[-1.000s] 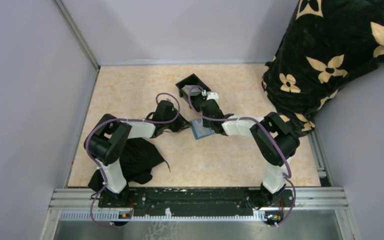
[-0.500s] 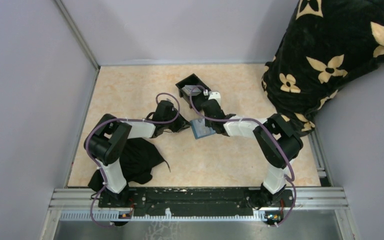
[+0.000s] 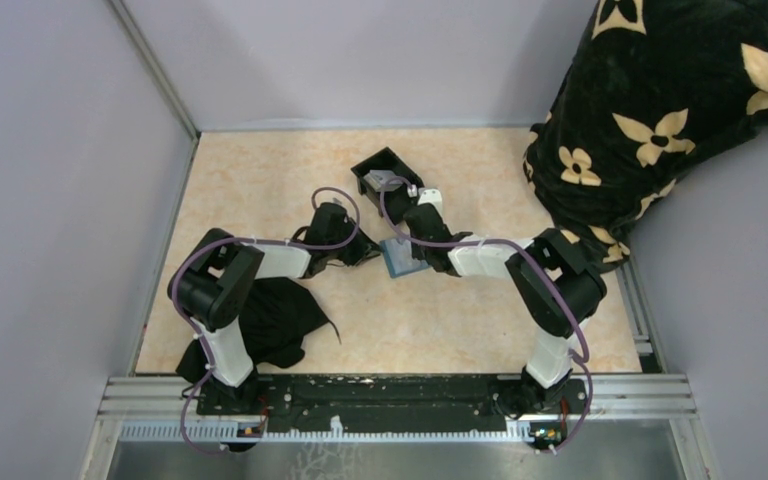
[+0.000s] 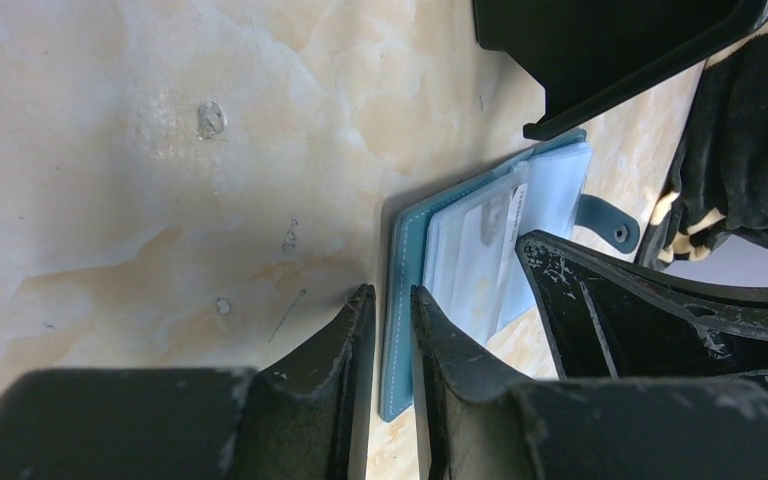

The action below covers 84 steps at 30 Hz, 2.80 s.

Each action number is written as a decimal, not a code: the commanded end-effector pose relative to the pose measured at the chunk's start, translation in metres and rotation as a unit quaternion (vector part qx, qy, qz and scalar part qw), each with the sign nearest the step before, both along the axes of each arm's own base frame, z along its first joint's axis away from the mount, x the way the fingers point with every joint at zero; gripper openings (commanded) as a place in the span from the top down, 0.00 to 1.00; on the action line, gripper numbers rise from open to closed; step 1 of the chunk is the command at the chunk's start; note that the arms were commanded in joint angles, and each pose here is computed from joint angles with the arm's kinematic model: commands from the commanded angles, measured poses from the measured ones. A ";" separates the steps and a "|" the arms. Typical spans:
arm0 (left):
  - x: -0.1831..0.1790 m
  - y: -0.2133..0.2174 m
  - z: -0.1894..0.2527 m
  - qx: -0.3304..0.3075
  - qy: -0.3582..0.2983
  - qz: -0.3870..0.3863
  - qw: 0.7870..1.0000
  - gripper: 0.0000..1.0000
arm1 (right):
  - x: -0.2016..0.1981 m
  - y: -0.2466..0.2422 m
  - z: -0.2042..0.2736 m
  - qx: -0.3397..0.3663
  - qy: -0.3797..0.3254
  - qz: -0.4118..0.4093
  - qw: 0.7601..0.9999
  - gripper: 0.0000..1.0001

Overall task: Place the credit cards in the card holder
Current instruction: Insert the credit card into the card holder, then close the card holder at the center of the board.

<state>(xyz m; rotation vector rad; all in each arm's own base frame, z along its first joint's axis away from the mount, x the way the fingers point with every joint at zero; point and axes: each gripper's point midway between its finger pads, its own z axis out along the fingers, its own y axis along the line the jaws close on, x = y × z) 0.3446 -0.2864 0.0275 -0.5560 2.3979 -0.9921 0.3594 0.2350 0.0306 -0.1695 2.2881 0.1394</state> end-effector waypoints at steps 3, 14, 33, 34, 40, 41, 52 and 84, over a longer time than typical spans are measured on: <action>-0.012 -0.007 -0.007 0.003 0.013 -0.017 1.000 0.74 | -0.009 0.016 0.007 0.017 -0.003 0.018 1.000 1.00; -0.014 -0.016 -0.011 0.003 0.015 -0.026 1.000 0.74 | -0.020 0.040 0.009 0.022 -0.003 0.040 0.999 1.00; -0.015 -0.004 0.011 0.012 -0.020 -0.017 1.000 0.72 | -0.020 0.012 0.081 0.034 -0.069 0.005 0.997 0.60; -0.016 -0.005 0.013 0.010 -0.021 -0.019 1.000 0.72 | -0.023 0.010 0.087 0.042 -0.074 0.002 0.996 0.58; -0.017 -0.007 0.034 0.000 -0.040 -0.029 0.999 0.71 | -0.044 -0.026 0.083 0.052 -0.068 -0.033 0.996 0.48; -0.016 -0.008 0.038 0.000 -0.046 -0.031 0.998 0.70 | -0.047 -0.033 0.079 0.059 -0.061 -0.041 0.996 0.46; -0.020 -0.024 0.037 0.019 -0.043 -0.060 0.997 0.68 | -0.058 -0.071 0.046 0.119 -0.027 -0.090 0.988 0.35; -0.050 -0.003 -0.044 0.144 0.063 -0.050 0.986 0.69 | -0.060 -0.073 -0.024 0.257 0.068 -0.141 0.954 0.34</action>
